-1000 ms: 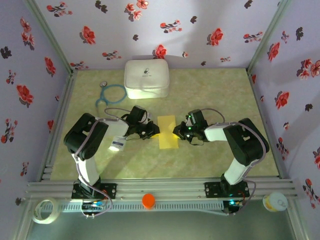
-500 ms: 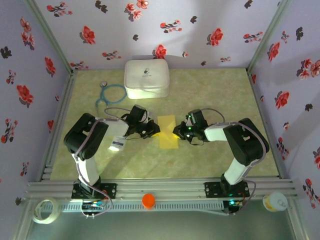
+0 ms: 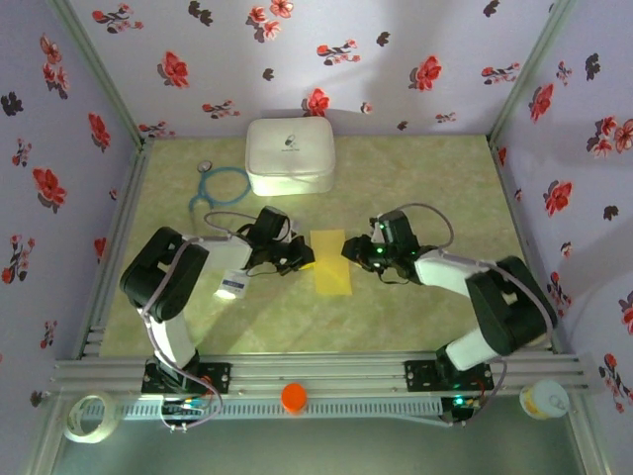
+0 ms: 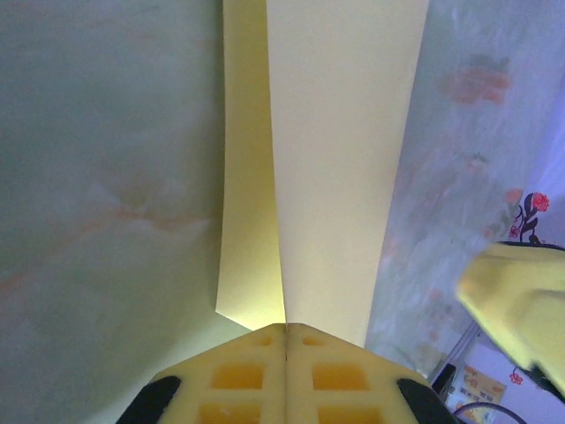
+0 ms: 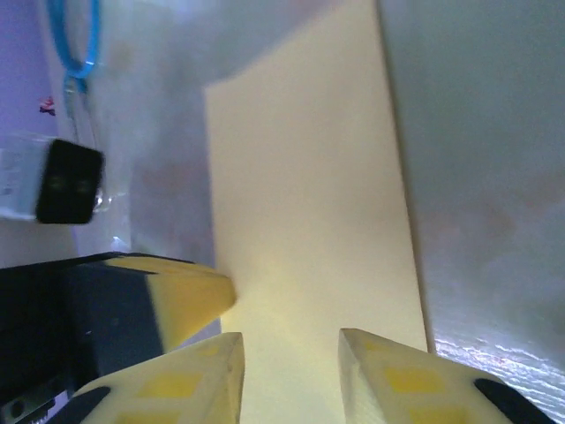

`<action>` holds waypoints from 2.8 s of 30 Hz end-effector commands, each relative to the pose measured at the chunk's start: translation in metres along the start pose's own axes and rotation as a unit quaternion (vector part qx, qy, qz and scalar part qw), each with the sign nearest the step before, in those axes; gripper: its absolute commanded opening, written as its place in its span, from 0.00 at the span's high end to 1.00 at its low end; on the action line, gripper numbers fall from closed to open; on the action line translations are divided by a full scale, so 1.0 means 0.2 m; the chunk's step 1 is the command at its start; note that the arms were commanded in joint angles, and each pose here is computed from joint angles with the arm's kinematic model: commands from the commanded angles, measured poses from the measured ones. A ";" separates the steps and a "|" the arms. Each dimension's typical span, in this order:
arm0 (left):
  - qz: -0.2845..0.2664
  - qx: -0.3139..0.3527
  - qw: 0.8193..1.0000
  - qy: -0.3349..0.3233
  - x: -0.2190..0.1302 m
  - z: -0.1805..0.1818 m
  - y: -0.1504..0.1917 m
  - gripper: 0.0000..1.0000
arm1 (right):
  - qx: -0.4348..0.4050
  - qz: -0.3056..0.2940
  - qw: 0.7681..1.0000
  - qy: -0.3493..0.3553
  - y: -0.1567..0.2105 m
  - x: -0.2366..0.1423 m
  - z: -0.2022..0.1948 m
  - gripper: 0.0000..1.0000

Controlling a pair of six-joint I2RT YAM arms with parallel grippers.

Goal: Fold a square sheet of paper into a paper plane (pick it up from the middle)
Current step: Third fold the triangle at the center of the table.

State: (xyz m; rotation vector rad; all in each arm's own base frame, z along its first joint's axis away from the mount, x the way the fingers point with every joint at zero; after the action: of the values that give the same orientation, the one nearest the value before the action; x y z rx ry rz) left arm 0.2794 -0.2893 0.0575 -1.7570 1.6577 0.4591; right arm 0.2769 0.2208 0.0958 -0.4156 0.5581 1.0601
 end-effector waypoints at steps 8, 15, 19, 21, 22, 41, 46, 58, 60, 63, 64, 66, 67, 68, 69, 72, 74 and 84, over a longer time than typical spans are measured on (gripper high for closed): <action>0.006 -0.017 1.000 0.000 -0.06 -0.03 0.01 0.99 | -0.483 -0.082 0.870 0.059 0.40 -0.04 0.05 0.56; 0.000 -0.017 1.000 0.005 -0.08 -0.05 -0.01 0.99 | -0.623 -0.094 0.771 0.091 0.59 0.06 0.03 0.52; -0.002 -0.017 1.000 0.006 -0.08 -0.05 -0.01 0.99 | -0.649 -0.110 0.745 0.109 0.61 0.09 0.04 0.50; -0.001 -0.018 1.000 0.006 -0.08 -0.05 -0.01 0.99 | -0.659 -0.116 0.734 0.119 0.61 0.11 0.03 0.50; 0.000 -0.018 1.000 0.006 -0.08 -0.05 0.00 0.99 | -0.663 -0.123 0.727 0.131 0.60 0.12 0.03 0.50; -0.001 -0.022 1.000 0.007 -0.07 -0.04 -0.01 0.99 | -0.676 -0.176 0.693 0.177 0.56 0.14 0.03 0.64; 0.000 -0.022 1.000 0.006 -0.07 -0.04 -0.01 0.99 | -0.668 -0.173 0.704 0.166 0.57 0.12 0.03 0.70; 0.000 -0.022 1.000 0.005 -0.07 -0.04 -0.01 0.99 | -0.661 -0.163 0.715 0.156 0.59 0.13 0.02 0.92; -0.001 -0.020 1.000 0.006 -0.07 -0.04 -0.01 0.95 | -0.656 -0.166 0.719 0.157 0.58 0.13 0.02 0.98; -0.005 -0.020 1.000 0.000 -0.08 -0.03 -0.01 0.88 | -0.644 -0.172 0.728 0.157 0.57 0.12 0.02 1.00; -0.010 -0.018 1.000 -0.005 -0.09 -0.03 -0.01 0.83 | -0.642 -0.166 0.733 0.152 0.58 0.13 0.03 1.00; -0.019 -0.015 1.000 -0.019 -0.12 -0.01 -0.01 0.77 | -0.631 -0.152 0.748 0.142 0.59 0.13 0.02 1.00; -0.024 -0.013 0.999 -0.030 -0.14 0.00 -0.02 0.73 | -0.622 -0.142 0.758 0.135 0.59 0.13 0.03 1.00; -0.030 -0.009 0.999 -0.041 -0.17 0.00 -0.02 0.69 | -0.606 -0.134 0.775 0.124 0.59 0.13 0.03 1.00; -0.035 -0.007 0.998 -0.054 -0.19 0.01 -0.02 0.67 | -0.585 -0.119 0.794 0.111 0.59 0.13 0.04 1.00; -0.056 0.000 0.995 -0.079 -0.27 0.03 -0.05 0.60 | -0.505 -0.075 0.858 0.064 0.57 0.13 0.06 1.00; -0.071 0.003 0.994 -0.086 -0.31 0.03 -0.06 0.59 | -0.449 -0.045 0.892 0.036 0.55 0.13 0.07 1.00; -0.075 0.042 0.995 -0.056 -0.32 -0.09 -0.17 0.68 | -0.327 0.102 0.939 -0.014 0.59 0.19 0.04 1.00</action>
State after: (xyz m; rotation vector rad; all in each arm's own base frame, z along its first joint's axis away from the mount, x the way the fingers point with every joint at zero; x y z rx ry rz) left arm 0.2929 -0.2492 0.1143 -1.7725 1.4175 0.4468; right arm 0.2012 0.2967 0.0745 -1.0670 0.1577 1.3239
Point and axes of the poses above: each hand's point on the last joint's axis, 136 mm out from that joint toward the fingers, its own x axis out along the fingers, its own z axis along the line the jaws close on, y = z × x, the point moved 3 cm from there along -x, back along the fingers, and after that the axes turned 15 degrees about x, right-handed, at the moved point
